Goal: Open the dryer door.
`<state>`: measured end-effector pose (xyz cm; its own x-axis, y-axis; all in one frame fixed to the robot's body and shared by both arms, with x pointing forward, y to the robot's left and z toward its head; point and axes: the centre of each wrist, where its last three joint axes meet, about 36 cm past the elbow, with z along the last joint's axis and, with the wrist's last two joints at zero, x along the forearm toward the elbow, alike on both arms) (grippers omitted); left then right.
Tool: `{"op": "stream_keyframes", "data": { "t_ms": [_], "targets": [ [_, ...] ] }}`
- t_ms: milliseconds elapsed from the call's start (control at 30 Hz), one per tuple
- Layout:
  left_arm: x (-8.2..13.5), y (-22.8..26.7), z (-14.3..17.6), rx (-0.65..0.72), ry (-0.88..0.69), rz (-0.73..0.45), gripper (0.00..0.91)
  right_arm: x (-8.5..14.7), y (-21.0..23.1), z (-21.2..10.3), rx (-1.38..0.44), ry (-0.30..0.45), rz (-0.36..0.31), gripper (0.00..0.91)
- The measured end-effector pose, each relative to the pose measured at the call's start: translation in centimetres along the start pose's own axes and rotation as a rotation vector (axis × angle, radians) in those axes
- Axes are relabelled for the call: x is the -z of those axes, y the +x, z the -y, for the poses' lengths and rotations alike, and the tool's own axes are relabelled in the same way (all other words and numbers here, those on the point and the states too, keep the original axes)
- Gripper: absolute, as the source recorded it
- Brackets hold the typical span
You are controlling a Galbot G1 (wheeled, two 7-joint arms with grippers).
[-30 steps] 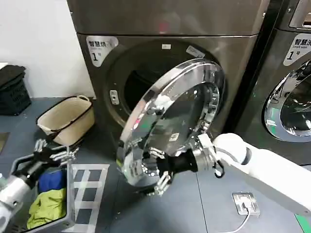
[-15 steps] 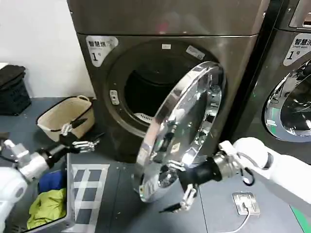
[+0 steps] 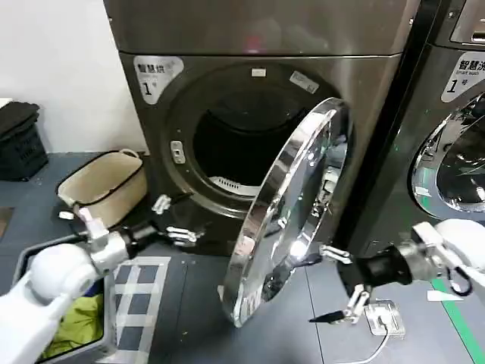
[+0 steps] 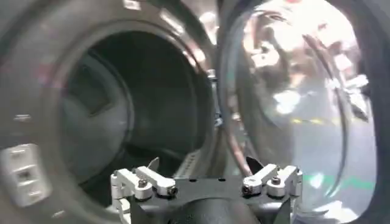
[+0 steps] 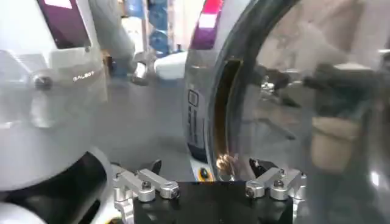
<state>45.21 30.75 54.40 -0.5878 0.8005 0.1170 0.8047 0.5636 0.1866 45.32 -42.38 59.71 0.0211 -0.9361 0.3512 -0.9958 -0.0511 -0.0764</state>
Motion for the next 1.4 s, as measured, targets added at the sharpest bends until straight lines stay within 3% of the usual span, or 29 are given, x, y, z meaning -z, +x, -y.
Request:
{"op": "stream_keyframes", "data": {
  "t_ms": [367,500,767,1067,1400],
  "targets": [
    [0.6,-5.4,1.2,-0.116,-0.002,0.049,0.907,-3.9,7.7,0.4,-0.247,0.063,-0.128,0.907],
    [0.6,-6.9,2.2,-0.150,-0.001,0.059,0.907,-5.9,11.1,0.4,-0.389,0.116,-0.121,0.907],
    [0.7,-8.4,3.2,-0.175,0.007,0.075,0.907,-9.1,13.4,-1.3,-0.525,0.123,-0.081,0.907],
    [0.9,-9.2,3.7,-0.189,0.009,0.087,0.907,-11.8,15.1,-8.1,-0.687,0.104,0.006,0.907],
    [1.0,-11.6,4.1,-0.213,-0.003,0.106,0.907,-12.5,18.0,-19.1,-0.915,0.088,0.040,0.907]
  ]
}}
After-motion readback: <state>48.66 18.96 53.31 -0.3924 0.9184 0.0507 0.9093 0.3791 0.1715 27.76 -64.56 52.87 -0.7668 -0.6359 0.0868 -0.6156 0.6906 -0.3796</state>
